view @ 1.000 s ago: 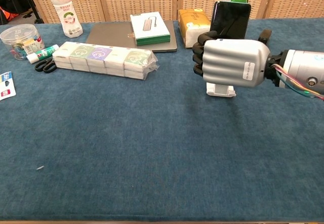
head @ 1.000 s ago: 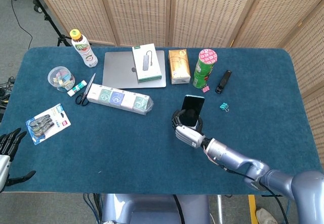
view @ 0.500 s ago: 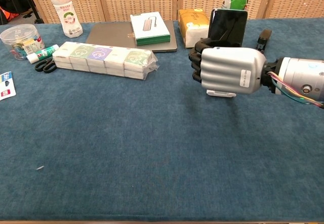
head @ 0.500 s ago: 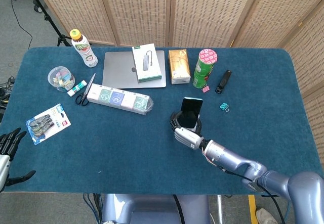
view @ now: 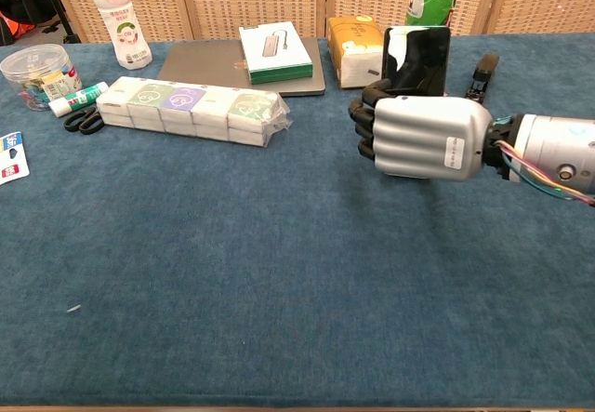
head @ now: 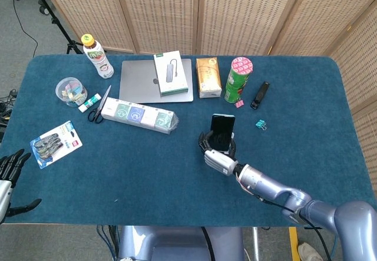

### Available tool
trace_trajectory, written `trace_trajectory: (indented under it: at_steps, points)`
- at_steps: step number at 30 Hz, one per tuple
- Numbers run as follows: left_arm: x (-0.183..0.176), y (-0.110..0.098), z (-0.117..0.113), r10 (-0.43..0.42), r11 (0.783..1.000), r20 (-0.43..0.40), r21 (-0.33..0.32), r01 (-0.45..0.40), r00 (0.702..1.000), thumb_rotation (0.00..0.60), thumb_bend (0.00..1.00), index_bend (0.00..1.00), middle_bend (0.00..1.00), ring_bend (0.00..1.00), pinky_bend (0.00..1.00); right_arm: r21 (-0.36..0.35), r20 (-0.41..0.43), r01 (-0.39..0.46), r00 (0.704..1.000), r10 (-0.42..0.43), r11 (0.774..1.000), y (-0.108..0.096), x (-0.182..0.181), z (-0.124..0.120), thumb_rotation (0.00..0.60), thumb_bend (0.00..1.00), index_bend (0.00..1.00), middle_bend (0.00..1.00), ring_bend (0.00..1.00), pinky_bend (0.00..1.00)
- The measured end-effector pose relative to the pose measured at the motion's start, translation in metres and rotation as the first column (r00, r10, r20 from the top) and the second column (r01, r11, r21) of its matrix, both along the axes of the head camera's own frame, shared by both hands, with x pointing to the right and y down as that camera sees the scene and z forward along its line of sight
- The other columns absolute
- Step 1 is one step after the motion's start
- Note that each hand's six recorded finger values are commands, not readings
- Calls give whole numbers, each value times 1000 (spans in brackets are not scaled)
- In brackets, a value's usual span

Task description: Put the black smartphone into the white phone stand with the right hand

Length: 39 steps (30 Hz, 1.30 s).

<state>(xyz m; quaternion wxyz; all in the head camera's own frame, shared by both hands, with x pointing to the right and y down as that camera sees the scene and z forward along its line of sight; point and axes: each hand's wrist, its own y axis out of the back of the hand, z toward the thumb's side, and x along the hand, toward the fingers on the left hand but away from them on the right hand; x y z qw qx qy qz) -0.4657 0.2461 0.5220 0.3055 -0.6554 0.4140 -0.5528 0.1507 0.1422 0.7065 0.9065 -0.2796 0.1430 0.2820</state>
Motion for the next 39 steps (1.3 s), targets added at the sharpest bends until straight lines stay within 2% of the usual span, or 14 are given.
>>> trace_trajectory:
  at_steps: [16,20,25,28,31,39]
  points:
    - [1,0,1,-1,1000,3,-3,1,1000,600,0,0,0,0,0,-4,11,-2,1000,2,1000,5,15,4,600,0,588,336,246,378]
    - [1,0,2,1,1000,4,-4,-1,1000,600,0,0,0,0,0,-5,23,-6,1000,6,1000,6,17,4,600,0,460,281,231,351]
    - [1,0,2,-1,1000,4,-4,2,1000,600,0,0,0,0,0,-1,24,-7,1000,7,1000,8,21,6,600,0,248,120,79,254]
    - [1,0,2,-1,1000,5,-4,1,1000,600,0,0,0,0,0,-6,34,-21,999,21,1000,9,23,6,600,0,185,60,18,196]
    - [1,0,2,0,1000,5,-6,0,1000,600,0,0,0,0,0,-3,46,-36,998,36,999,10,23,5,600,0,131,9,0,137]
    - [1,0,2,-1,1000,1,-5,1,1000,600,0,0,0,0,0,13,69,-90,994,89,996,14,25,0,600,0,6,0,0,87]
